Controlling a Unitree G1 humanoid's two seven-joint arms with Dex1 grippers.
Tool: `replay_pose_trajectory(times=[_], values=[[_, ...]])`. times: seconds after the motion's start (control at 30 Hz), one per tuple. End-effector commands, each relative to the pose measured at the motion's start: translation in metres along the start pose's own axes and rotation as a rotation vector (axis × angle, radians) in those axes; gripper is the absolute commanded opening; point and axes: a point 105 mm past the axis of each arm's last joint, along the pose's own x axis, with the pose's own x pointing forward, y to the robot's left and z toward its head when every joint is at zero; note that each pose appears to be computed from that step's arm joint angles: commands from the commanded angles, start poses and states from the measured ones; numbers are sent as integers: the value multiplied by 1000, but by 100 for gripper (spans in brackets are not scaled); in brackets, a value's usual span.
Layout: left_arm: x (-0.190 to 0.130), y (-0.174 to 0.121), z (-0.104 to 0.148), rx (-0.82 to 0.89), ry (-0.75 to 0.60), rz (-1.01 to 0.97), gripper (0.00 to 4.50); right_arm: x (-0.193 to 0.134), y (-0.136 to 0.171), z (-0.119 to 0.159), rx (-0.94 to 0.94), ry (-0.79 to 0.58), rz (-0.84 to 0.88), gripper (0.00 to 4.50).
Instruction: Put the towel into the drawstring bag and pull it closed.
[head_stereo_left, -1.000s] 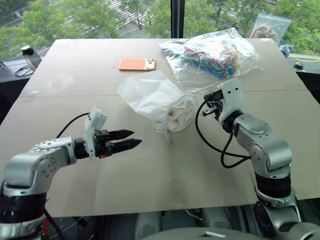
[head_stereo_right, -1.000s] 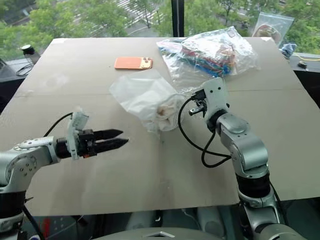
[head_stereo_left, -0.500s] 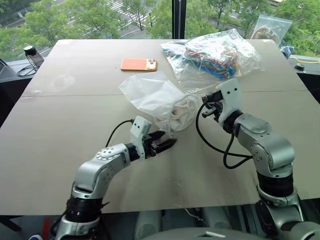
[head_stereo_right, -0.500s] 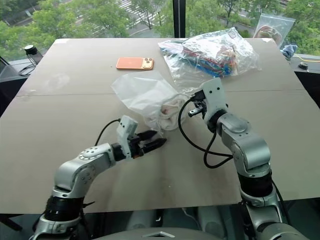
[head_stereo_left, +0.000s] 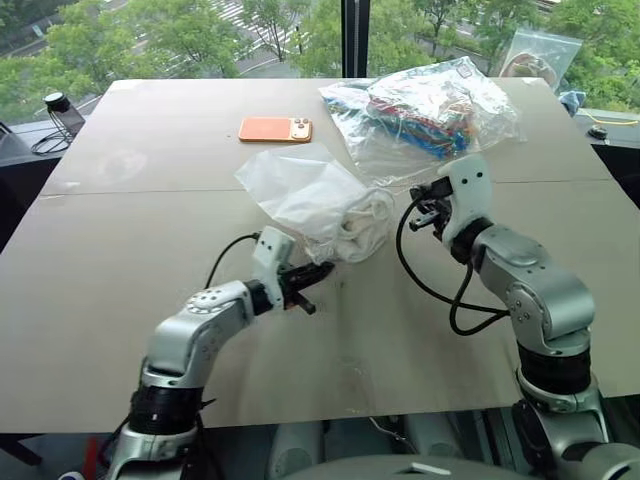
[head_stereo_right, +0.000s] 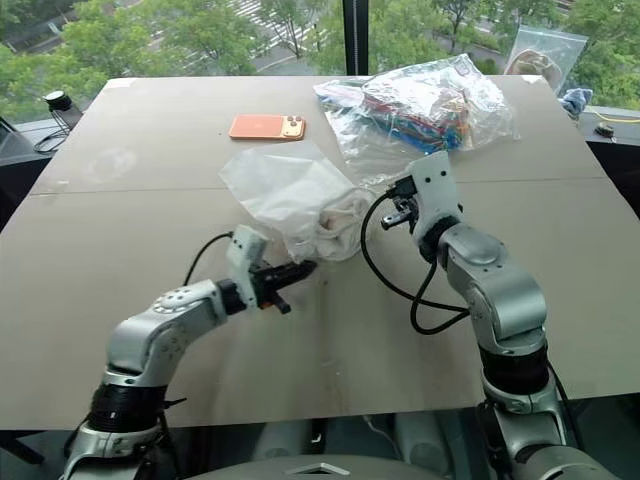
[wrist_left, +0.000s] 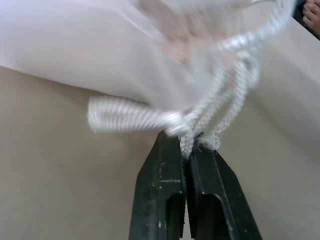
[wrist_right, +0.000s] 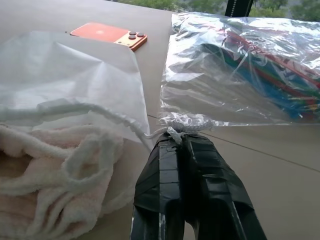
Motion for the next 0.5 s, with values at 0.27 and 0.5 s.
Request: replay_pose_trajectory(times=[0.27, 0.5], values=[[-42, -1, 71, 186, -78, -88, 3, -2, -41, 65, -29, -237, -80, 0], [-32, -6, 63, 260, -51, -105, 3, 3, -37, 61, -41, -226, -47, 0]])
